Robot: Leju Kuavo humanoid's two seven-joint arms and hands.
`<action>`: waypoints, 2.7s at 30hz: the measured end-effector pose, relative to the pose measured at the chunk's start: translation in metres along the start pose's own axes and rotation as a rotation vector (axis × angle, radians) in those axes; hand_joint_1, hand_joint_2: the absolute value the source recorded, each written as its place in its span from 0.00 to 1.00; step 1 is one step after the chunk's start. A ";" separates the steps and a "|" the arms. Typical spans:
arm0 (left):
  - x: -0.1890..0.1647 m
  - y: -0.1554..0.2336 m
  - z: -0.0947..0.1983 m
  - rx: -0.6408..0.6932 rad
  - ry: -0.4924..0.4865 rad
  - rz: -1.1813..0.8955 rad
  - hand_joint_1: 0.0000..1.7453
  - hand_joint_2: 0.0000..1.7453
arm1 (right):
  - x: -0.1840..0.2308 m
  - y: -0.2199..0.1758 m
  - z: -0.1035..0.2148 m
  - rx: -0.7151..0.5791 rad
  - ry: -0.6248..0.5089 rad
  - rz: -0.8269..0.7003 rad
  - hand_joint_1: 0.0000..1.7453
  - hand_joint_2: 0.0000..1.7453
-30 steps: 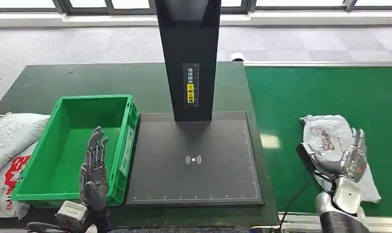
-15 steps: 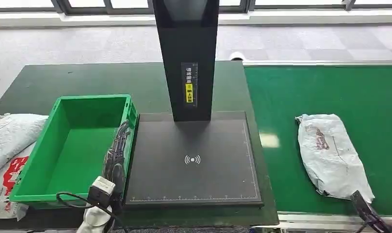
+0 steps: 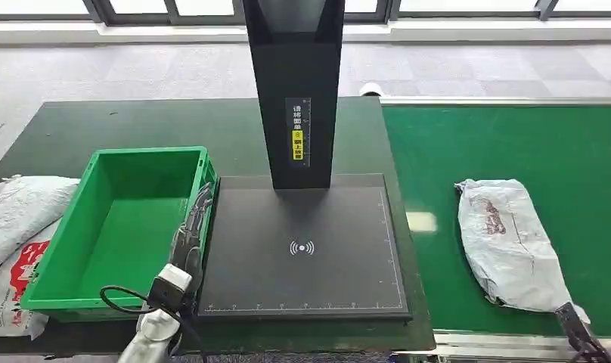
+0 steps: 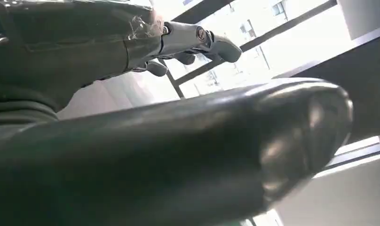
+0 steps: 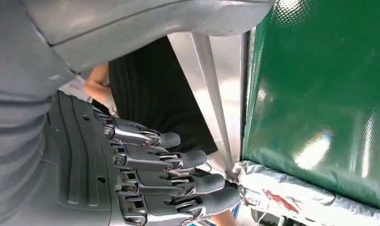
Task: Moved the parcel from conveyor to table for the left to box.
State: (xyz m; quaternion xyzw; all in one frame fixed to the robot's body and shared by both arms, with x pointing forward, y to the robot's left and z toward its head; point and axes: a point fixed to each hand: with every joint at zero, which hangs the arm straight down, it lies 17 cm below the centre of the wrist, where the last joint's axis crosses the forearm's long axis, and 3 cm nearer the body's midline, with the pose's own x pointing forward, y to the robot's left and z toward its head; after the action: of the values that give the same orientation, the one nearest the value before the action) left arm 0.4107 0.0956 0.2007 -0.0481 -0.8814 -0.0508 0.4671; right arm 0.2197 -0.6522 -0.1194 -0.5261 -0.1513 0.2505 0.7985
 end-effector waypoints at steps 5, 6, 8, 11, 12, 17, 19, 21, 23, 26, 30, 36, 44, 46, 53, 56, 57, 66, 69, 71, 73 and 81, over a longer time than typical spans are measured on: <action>-0.002 0.003 0.000 0.018 0.004 -0.018 0.00 0.00 | 0.032 -0.009 0.004 -0.075 -0.110 -0.012 0.00 1.00; -0.002 0.004 0.000 0.022 0.005 -0.020 0.00 0.00 | 0.040 -0.012 0.006 -0.103 -0.132 -0.026 0.00 1.00; -0.004 0.005 0.002 0.028 0.010 -0.024 0.00 0.00 | 0.061 -0.025 0.012 -0.187 -0.196 -0.079 0.00 1.00; -0.003 0.005 0.005 0.032 0.011 -0.021 0.00 0.00 | 0.078 -0.049 0.013 -0.258 -0.239 -0.188 0.00 1.00; -0.003 0.005 0.005 0.033 0.011 -0.019 0.00 0.00 | 0.081 -0.056 0.013 -0.273 -0.245 -0.213 0.00 1.00; -0.002 0.006 0.004 0.038 0.010 -0.015 0.00 0.00 | 0.089 -0.079 0.015 -0.325 -0.263 -0.251 0.00 1.00; -0.002 0.006 0.005 0.038 0.011 -0.015 0.00 0.00 | 0.090 -0.083 0.016 -0.339 -0.268 -0.254 0.00 1.00; -0.002 0.006 0.005 0.038 0.011 -0.015 0.00 0.00 | 0.092 -0.087 0.017 -0.350 -0.271 -0.258 0.00 1.00; -0.002 0.006 0.005 0.038 0.011 -0.014 0.00 0.00 | 0.093 -0.088 0.018 -0.355 -0.273 -0.260 0.00 1.00; -0.002 0.006 0.005 0.038 0.011 -0.014 0.00 0.00 | 0.094 -0.090 0.019 -0.360 -0.275 -0.262 0.00 1.00; -0.002 0.006 0.005 0.038 0.012 -0.014 0.00 0.00 | 0.094 -0.091 0.019 -0.364 -0.277 -0.262 0.00 1.00; -0.002 0.006 0.005 0.037 0.012 -0.013 0.00 0.00 | 0.095 -0.094 0.020 -0.376 -0.287 -0.280 0.00 1.00; 0.000 0.000 0.004 0.023 0.011 0.026 0.00 0.00 | 0.095 -0.140 0.035 -0.459 -0.371 -0.441 0.00 1.00; 0.000 -0.001 0.004 0.021 0.011 0.033 0.00 0.00 | 0.101 -0.156 0.044 -0.502 -0.415 -0.470 0.00 1.00; 0.003 -0.005 -0.001 0.019 0.004 0.027 0.00 0.00 | 0.126 -0.136 0.045 -0.402 -0.432 -0.428 0.00 1.00; 0.002 -0.004 -0.012 0.040 0.006 -0.002 0.00 0.00 | 0.146 -0.065 0.038 -0.203 -0.395 -0.328 0.00 1.00; 0.003 -0.005 -0.014 0.043 0.004 -0.003 0.00 0.00 | 0.149 -0.050 0.041 -0.170 -0.399 -0.315 0.00 1.00; 0.001 -0.007 -0.015 0.044 0.009 -0.003 0.00 0.00 | 0.161 -0.002 0.048 -0.042 -0.385 -0.316 0.00 1.00; 0.001 -0.007 -0.015 0.044 0.010 -0.003 0.00 0.00 | 0.161 0.002 0.049 -0.029 -0.382 -0.316 0.00 1.00; 0.001 -0.007 -0.015 0.044 0.011 -0.002 0.00 0.00 | 0.161 0.005 0.049 -0.022 -0.381 -0.316 0.00 1.00; 0.001 -0.007 -0.015 0.044 0.011 -0.002 0.00 0.00 | 0.161 0.006 0.050 -0.018 -0.380 -0.316 0.00 1.00; 0.001 -0.007 -0.015 0.044 0.011 -0.001 0.00 0.00 | 0.161 0.007 0.050 -0.016 -0.380 -0.316 0.00 1.00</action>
State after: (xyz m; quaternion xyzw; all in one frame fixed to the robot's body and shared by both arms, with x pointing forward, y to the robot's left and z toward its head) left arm 0.4213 0.0862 0.2095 -0.0369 -0.8797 -0.0319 0.4730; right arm 0.3266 -0.5217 -0.1094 -0.4457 -0.3809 0.2156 0.7809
